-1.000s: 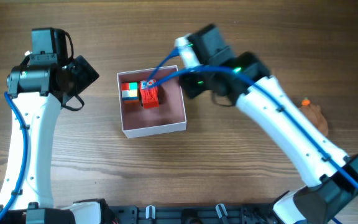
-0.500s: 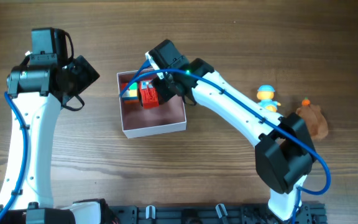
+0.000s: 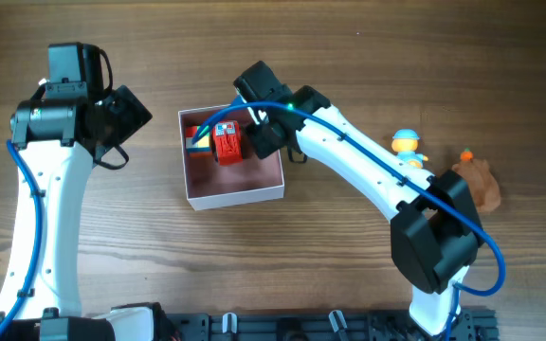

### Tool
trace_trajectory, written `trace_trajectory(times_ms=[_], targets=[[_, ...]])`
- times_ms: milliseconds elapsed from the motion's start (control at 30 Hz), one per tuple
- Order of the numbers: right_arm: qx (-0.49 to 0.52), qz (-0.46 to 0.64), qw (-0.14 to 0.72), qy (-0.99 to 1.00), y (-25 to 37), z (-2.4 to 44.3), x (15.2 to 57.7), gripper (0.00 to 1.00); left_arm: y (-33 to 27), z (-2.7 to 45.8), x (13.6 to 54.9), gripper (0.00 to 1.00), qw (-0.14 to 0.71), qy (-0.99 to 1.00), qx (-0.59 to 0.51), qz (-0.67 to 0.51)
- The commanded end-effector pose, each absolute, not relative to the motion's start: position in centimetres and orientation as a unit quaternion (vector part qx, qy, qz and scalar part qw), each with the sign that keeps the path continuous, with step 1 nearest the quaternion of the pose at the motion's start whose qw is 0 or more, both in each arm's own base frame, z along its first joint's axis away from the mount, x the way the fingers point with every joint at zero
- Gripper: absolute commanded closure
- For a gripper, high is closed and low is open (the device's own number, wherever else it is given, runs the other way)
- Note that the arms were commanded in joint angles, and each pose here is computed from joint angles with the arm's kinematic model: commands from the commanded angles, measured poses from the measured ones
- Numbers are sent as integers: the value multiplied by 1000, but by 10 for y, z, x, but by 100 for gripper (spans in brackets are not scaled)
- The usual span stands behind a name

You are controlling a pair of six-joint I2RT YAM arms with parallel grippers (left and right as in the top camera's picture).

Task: Pack container

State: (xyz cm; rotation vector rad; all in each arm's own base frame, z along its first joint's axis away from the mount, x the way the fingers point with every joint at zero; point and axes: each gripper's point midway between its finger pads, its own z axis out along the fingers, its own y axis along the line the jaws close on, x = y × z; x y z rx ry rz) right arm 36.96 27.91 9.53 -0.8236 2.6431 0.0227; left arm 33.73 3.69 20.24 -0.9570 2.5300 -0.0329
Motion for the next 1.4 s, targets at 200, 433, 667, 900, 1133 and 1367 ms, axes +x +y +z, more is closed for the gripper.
trace_trajectory(times_ms=[200,433,667,900,1133,1367], targets=[[-229,-33,158,960,253,85,364,41,37,198,336,12,208,918,-338,-12],[-64,-34,132,989,216,79,371,38,37,198,336,12,208,918,-338,-12],[-51,-41,122,990,205,78,371,38,37,198,336,12,208,918,-338,-12],[-59,-76,62,993,187,74,342,34,37,199,337,12,210,917,-338,-13],[-122,-53,0,991,190,72,317,47,37,198,337,12,209,917,-338,-13],[-123,-51,-35,990,187,73,301,45,37,198,337,12,210,917,-338,-13]])
